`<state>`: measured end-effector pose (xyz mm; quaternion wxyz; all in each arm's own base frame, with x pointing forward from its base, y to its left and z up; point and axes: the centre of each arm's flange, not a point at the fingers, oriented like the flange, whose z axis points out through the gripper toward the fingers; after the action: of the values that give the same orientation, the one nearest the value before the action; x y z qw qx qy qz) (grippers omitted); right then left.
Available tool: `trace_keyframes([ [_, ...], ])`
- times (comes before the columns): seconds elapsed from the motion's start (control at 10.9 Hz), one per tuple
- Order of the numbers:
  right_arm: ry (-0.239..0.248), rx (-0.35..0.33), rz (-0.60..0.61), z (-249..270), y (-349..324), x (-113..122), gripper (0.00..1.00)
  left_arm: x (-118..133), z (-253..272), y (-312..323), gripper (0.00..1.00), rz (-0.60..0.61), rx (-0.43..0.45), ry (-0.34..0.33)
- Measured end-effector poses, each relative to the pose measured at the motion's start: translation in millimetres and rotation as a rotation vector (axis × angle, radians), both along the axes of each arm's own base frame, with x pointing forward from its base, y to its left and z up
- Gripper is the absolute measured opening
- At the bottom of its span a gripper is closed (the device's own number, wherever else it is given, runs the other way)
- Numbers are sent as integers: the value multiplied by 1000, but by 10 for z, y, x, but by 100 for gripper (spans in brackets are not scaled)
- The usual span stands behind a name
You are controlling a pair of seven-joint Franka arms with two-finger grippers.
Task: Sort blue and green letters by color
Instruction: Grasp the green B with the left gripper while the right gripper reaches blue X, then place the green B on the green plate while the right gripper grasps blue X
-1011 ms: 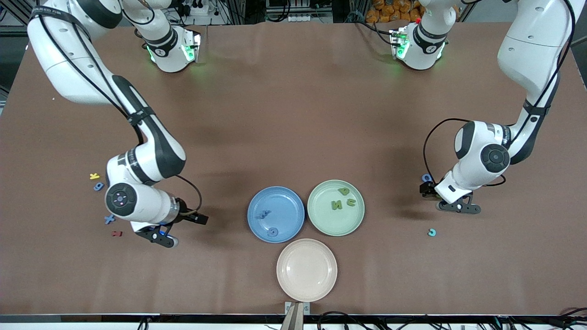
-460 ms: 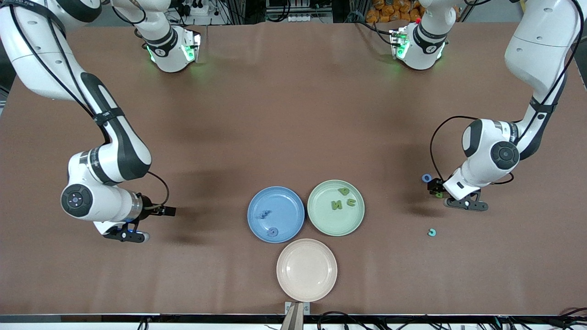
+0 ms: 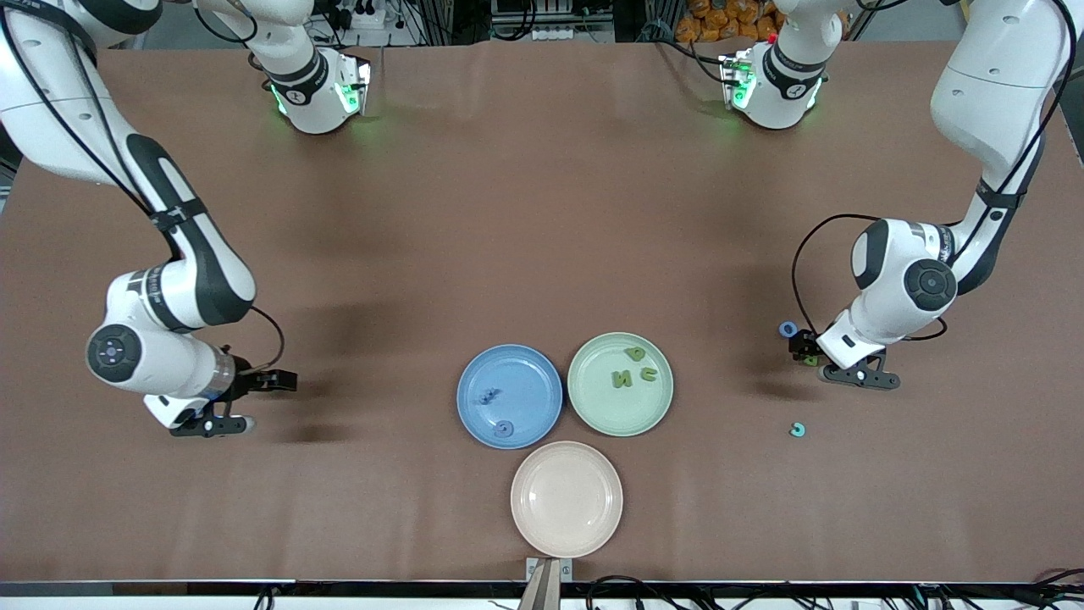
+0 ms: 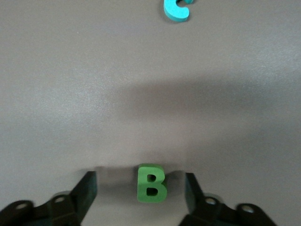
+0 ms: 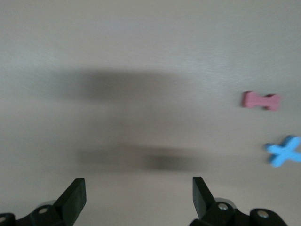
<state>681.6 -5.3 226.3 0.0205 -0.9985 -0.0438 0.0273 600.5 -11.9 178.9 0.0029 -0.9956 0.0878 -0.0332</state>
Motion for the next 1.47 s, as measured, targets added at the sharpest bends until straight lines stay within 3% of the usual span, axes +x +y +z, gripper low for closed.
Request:
trace_keyframes([
  [0.28,-32,-97,169,2,-531,-9,100,-8,-15,8,45,2,-3,-2],
  [0.46,-62,-111,259,-40,-721,-21,100,-5,1,-10,28,-1,-4,-5],
  [0.74,-94,-99,335,-121,-1015,-39,100,2,6,-9,28,30,-7,-8],
  [1.2,-96,-84,328,-258,-1108,1,100,175,284,-129,28,41,-5,-54],
  [1.47,-112,-61,330,-473,-1232,58,100,265,564,-528,28,114,1,-57],
])
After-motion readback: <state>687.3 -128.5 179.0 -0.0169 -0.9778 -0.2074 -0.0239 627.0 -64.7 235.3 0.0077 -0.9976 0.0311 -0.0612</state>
